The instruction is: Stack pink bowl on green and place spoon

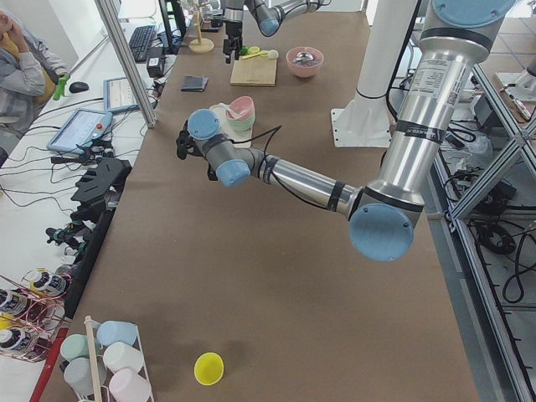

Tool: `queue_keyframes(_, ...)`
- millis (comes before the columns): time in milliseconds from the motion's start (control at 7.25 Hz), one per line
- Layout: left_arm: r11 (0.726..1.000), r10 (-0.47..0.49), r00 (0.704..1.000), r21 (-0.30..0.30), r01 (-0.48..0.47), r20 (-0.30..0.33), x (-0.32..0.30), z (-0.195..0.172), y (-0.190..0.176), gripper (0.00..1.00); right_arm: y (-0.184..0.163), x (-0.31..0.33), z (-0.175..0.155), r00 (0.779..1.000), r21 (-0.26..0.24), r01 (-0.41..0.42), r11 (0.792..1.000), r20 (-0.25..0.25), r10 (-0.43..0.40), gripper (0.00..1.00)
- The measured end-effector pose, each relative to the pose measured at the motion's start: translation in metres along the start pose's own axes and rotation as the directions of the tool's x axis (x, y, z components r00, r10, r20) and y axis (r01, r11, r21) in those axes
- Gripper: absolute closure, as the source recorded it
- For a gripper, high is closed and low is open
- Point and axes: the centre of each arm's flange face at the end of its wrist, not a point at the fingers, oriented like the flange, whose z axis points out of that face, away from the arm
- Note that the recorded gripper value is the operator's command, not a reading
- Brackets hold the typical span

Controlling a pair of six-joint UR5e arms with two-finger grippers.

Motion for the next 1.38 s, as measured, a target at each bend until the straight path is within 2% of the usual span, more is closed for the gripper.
queue_keyframes(276, 0.991, 0.133, 0.985, 0.021, -0.136, 0.107, -0.091, -0.022, 0.032, 0.01, -0.033, 0.161, -0.038, 0.98, 0.011, 0.174, 0.985, -0.1, -0.172, 0.0)
queue_keyframes(414, 0.976, 0.212, 0.962, 0.016, -0.218, 0.175, -0.137, -0.036, 0.048, 0.01, -0.043, 0.226, -0.056, 0.96, -0.008, 0.244, 0.97, -0.14, -0.243, 0.0)
queue_keyframes(552, 0.965, 0.251, 0.937, 0.01, -0.261, 0.242, -0.175, -0.05, 0.061, 0.01, -0.05, 0.276, -0.07, 0.937, -0.036, 0.303, 0.952, -0.168, -0.305, 0.0)
queue_keyframes(690, 0.965, 0.25, 0.913, -0.006, -0.262, 0.324, -0.208, -0.063, 0.075, 0.01, -0.053, 0.314, -0.081, 0.917, -0.064, 0.345, 0.937, -0.188, -0.35, 0.0)
queue_keyframes(966, 0.978, 0.21, 0.844, -0.097, -0.186, 0.494, -0.252, -0.076, 0.095, 0.01, -0.059, 0.36, -0.094, 0.89, -0.102, 0.391, 0.915, -0.213, -0.404, 0.0)
queue_keyframes(1103, 0.98, 0.194, 0.832, -0.136, -0.143, 0.52, -0.258, -0.079, 0.1, 0.01, -0.06, 0.37, -0.098, 0.883, -0.109, 0.399, 0.911, -0.222, -0.413, 0.0)
queue_keyframes(1241, 0.985, 0.159, 0.849, -0.145, -0.099, 0.504, -0.254, -0.081, 0.103, 0.01, -0.061, 0.377, -0.101, 0.885, -0.113, 0.391, 0.914, -0.227, -0.406, 0.0)
queue_keyframes(1379, 0.99, 0.106, 0.88, -0.136, -0.048, 0.462, -0.243, -0.083, 0.108, 0.01, -0.063, 0.383, -0.1, 0.891, -0.125, 0.37, 0.921, -0.231, -0.39, 0.0)
